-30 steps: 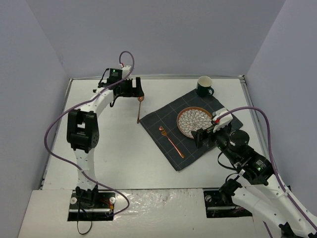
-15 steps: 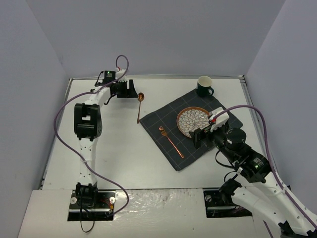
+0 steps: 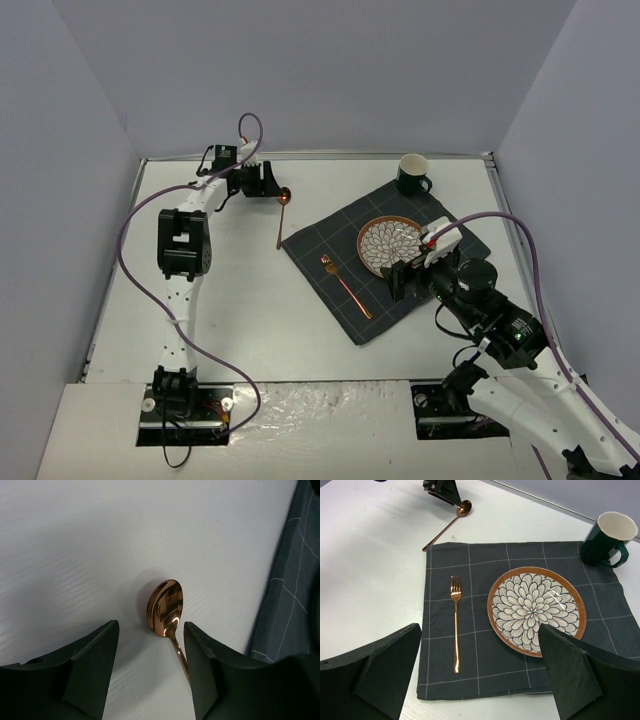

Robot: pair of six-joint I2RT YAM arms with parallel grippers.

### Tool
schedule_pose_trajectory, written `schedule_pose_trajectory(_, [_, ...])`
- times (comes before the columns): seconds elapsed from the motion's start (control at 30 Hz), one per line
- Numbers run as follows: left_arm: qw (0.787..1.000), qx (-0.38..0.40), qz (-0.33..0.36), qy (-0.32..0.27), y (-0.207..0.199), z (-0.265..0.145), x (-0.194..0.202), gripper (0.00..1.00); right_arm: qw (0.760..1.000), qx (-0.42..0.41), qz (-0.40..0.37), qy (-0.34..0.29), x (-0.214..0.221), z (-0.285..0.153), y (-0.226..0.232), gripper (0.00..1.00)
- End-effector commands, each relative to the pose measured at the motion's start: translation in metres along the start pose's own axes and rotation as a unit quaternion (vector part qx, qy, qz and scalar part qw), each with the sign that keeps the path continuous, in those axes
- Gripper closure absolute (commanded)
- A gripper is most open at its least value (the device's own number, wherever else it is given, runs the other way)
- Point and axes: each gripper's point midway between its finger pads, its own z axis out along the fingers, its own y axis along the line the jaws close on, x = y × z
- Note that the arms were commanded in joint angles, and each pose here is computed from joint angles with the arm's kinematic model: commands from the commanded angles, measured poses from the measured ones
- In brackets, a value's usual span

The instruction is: Set the dinner table for one person

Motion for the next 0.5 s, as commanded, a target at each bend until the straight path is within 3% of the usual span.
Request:
schedule_pose_trajectory(0.0, [1.0, 0.016, -0.004, -0.004, -0.005, 0.007, -0.003, 0.51, 0.999, -0.008, 0.009, -0.045, -0.029, -0.001, 0.003, 0.0])
schedule_pose_trajectory(0.23, [0.999, 0.031, -0.005, 0.005, -0.012, 0.021, 0.004, 0.57, 0.999, -0.01, 0.008, -0.046, -0.031, -0.001, 0.004, 0.0])
schedule_pose_trajectory(0.47, [1.0, 0.025, -0.01, 0.013, -0.009, 0.028, 0.013, 0.69, 0.999, -0.01, 0.009, -0.046, -0.031, -0.001, 0.004, 0.0])
